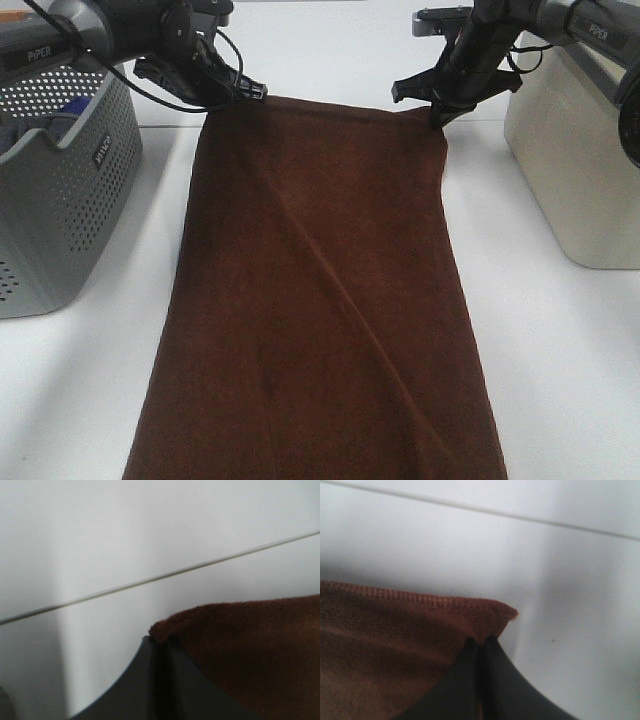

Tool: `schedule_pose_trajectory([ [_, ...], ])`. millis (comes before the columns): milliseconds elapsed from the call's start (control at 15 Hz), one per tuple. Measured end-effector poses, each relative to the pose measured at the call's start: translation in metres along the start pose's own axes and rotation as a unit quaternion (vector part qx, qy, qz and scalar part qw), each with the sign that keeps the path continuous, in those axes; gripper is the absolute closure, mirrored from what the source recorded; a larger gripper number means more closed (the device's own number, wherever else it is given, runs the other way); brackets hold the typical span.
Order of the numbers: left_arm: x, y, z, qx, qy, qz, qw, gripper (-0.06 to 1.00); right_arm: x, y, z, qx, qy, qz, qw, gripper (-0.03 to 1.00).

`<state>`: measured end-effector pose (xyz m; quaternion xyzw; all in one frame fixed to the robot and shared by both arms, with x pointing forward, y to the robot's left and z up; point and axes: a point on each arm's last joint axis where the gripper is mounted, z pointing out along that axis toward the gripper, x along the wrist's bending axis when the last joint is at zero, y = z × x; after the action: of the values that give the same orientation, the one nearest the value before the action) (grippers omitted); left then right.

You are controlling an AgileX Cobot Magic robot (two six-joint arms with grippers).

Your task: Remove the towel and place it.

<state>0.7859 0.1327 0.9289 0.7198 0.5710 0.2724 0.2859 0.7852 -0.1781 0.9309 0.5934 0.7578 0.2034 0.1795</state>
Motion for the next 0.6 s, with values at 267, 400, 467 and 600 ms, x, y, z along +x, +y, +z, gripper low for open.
schedule_pose_trajectory([
  [267,0.000,0.017,-0.002,-0.095,-0.007,0.027,0.995,0.93,-0.004,0.018,-0.002,-0.100,-0.023,-0.021,0.995,0.97],
  [400,-0.001,0.023,-0.002,-0.130,-0.005,0.052,0.990,0.93,-0.004,0.025,-0.003,-0.136,-0.028,-0.027,0.990,0.97],
  [467,-0.002,0.022,0.001,-0.140,-0.005,0.061,0.988,0.93,-0.005,0.028,-0.004,-0.154,-0.030,-0.029,0.987,0.97],
  [600,-0.003,0.014,0.011,-0.132,-0.006,0.064,0.989,0.93,-0.005,0.033,-0.006,-0.182,-0.036,-0.038,0.982,0.97],
])
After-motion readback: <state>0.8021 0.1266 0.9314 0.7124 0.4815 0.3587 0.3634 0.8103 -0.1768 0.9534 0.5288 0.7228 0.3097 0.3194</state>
